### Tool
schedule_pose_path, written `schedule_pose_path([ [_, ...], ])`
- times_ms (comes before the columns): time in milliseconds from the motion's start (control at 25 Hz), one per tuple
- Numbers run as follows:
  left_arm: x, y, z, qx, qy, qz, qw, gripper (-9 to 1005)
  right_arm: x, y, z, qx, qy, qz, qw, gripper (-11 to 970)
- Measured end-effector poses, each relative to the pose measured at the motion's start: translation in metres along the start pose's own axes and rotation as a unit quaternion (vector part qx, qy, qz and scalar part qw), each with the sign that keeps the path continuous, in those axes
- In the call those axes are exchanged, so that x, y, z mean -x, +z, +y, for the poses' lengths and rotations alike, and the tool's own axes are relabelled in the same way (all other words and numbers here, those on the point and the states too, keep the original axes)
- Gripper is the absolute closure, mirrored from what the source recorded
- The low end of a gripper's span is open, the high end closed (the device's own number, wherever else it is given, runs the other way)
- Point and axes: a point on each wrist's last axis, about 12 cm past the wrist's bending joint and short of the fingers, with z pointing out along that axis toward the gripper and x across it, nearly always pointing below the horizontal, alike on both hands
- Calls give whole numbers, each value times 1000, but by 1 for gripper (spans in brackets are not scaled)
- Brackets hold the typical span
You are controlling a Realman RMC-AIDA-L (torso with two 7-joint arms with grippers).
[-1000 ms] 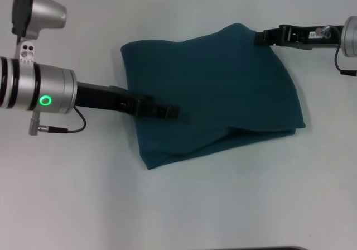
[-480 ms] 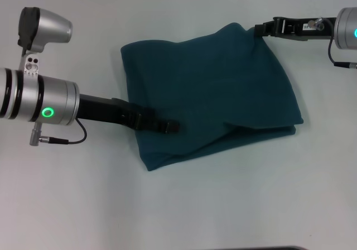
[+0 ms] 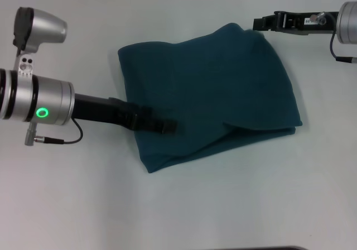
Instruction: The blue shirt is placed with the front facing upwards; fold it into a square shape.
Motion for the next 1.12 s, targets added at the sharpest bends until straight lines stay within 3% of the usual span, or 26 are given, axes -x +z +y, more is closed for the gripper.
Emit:
schedule_pose_path([
  [160,11,-5,-2,6,19,-8,1000,32,5,-6,4,16,-11,0,1000,908],
  [480,38,-7,-6,23,54,-23,998,33,-1,-8,15,64,-42,28,997,607],
  [1120,53,10,11,93,47,-55,993,34,-46,-9,22,123,-78,106,984,624],
])
